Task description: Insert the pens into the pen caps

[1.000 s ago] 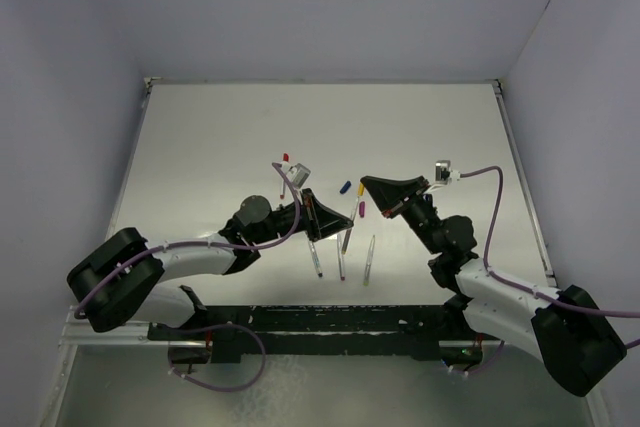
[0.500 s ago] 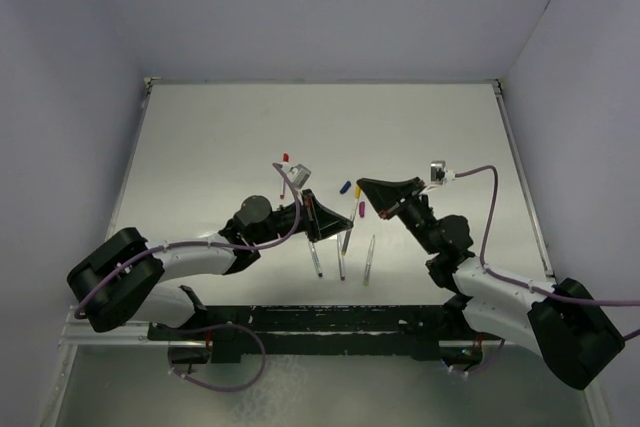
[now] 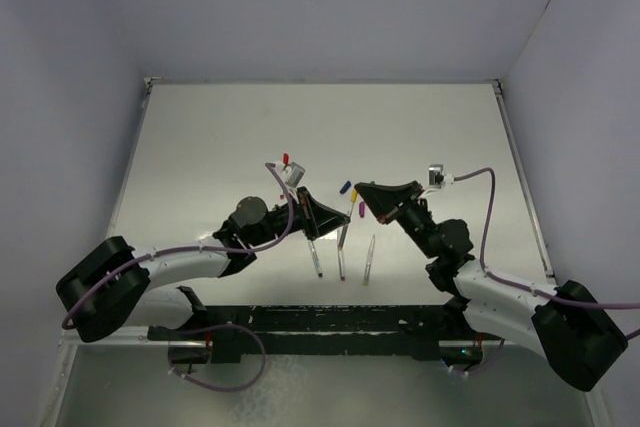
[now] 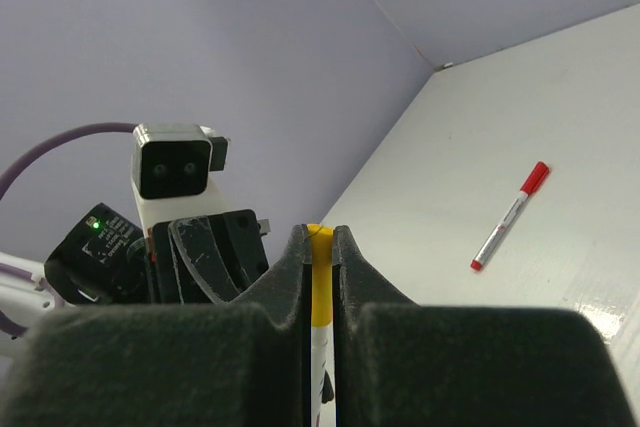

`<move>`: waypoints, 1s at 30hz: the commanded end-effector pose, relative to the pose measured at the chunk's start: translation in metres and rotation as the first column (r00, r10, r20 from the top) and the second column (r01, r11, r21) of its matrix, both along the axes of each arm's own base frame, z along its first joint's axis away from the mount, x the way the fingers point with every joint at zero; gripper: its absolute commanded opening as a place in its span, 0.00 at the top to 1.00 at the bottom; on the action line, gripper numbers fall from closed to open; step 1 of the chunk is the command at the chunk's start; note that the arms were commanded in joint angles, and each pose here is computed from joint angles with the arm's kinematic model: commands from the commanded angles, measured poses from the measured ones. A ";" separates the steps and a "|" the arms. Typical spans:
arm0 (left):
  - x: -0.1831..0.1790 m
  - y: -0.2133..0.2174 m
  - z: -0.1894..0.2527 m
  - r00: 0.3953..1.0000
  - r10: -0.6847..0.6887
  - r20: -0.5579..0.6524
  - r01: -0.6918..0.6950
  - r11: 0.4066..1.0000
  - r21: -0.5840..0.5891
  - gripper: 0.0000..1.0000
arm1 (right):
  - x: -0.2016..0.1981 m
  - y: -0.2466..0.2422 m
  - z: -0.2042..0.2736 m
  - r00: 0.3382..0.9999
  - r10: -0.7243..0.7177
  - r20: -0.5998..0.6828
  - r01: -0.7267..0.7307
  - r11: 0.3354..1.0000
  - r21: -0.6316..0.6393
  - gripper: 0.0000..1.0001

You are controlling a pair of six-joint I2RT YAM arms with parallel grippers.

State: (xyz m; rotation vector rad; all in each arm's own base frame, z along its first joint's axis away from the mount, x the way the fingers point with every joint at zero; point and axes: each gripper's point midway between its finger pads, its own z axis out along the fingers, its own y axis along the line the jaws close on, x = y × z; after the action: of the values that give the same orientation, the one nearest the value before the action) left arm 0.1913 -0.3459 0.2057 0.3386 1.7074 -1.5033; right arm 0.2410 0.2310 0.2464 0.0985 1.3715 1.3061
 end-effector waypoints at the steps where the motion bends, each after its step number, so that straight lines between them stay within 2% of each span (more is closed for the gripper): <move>1: 0.007 0.006 0.026 0.995 0.054 0.080 -0.049 0.997 -0.063 1.00 | -0.004 -0.002 0.003 1.000 -0.004 0.020 0.004 1.000 0.011 1.00; 12: 0.008 0.007 0.040 0.992 0.066 0.109 -0.055 0.993 -0.102 1.00 | -0.006 0.006 -0.013 1.000 0.022 -0.009 -0.023 0.998 -0.065 1.00; 20: 0.012 0.010 0.077 0.974 0.103 0.203 -0.072 0.986 -0.151 1.00 | -0.009 0.008 -0.039 0.996 0.026 -0.082 -0.041 0.981 -0.191 1.00; 30: 0.027 0.009 0.111 0.946 0.168 0.278 -0.125 0.978 -0.167 1.00 | -0.014 0.012 -0.058 0.991 0.044 -0.127 -0.077 0.960 -0.271 1.00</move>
State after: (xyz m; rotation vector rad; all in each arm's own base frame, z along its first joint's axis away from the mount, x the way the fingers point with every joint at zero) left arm 0.1982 -0.3405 0.2102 0.3978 1.7105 -1.3780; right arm 0.2347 0.2323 0.2335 0.0467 1.4761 1.2293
